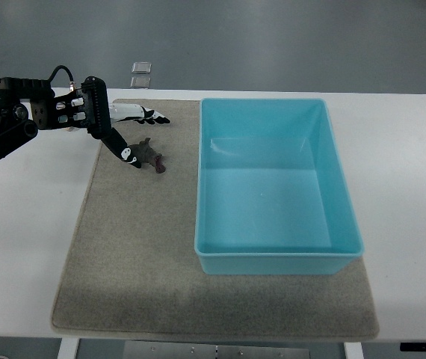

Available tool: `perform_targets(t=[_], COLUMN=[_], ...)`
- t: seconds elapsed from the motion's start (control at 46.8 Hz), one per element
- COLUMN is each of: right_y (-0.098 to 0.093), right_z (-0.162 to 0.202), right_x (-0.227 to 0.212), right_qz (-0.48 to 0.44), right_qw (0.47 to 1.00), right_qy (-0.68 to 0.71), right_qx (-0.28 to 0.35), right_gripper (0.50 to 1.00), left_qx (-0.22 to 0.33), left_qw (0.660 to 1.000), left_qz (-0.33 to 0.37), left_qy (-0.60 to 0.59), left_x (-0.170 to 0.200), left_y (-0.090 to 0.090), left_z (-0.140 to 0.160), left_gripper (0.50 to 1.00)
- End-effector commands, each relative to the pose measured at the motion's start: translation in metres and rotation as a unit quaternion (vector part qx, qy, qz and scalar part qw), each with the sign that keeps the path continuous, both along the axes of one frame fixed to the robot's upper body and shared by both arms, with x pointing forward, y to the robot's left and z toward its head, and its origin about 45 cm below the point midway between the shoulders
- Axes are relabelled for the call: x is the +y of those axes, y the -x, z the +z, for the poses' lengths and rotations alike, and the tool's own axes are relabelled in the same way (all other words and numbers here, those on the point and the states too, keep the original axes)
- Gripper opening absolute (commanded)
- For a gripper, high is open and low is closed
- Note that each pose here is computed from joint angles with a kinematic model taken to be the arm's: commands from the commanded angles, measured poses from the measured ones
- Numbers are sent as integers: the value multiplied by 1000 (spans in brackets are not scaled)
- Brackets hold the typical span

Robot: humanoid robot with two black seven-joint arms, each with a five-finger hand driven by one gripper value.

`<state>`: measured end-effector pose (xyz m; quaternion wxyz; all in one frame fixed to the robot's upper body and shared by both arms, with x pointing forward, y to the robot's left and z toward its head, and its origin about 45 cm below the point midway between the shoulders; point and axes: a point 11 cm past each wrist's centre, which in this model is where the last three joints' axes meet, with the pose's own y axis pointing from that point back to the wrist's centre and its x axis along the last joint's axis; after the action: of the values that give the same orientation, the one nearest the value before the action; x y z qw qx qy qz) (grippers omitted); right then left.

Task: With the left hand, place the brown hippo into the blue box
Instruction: 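Lower the left hand onto the brown hippo and close its fingers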

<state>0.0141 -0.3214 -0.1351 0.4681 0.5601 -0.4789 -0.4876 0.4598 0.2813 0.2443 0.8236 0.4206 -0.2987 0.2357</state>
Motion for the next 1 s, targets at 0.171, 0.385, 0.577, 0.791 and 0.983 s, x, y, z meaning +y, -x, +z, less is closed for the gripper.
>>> perform_targets(t=[0.171,0.385,0.577,0.791,0.983], right_y=[0,0,0,-1,0], right_z=[0,0,0,0,0], right_x=[0,0,0,0,0], right_qz=[0,0,0,0,-1], right_qw=[1000,1000,1000,1000,1000], right_qy=[0,0,0,0,0], right_qx=[0,0,0,-1,0], right_gripper=[936,936,936,936,936], left_qx=[0,-16,-28,-32,-33], left_qw=[1000,996,996,995,994], left_qz=[-5,-41,-43,-41,-49], left_qy=[-10,-77,-79,-79,-88], left_x=[0,1,-1,0,-2], left_y=[1,3,2,2,3], left_z=[-3,-10,-8,-10,-12], left_gripper=[994,990,990,977,891])
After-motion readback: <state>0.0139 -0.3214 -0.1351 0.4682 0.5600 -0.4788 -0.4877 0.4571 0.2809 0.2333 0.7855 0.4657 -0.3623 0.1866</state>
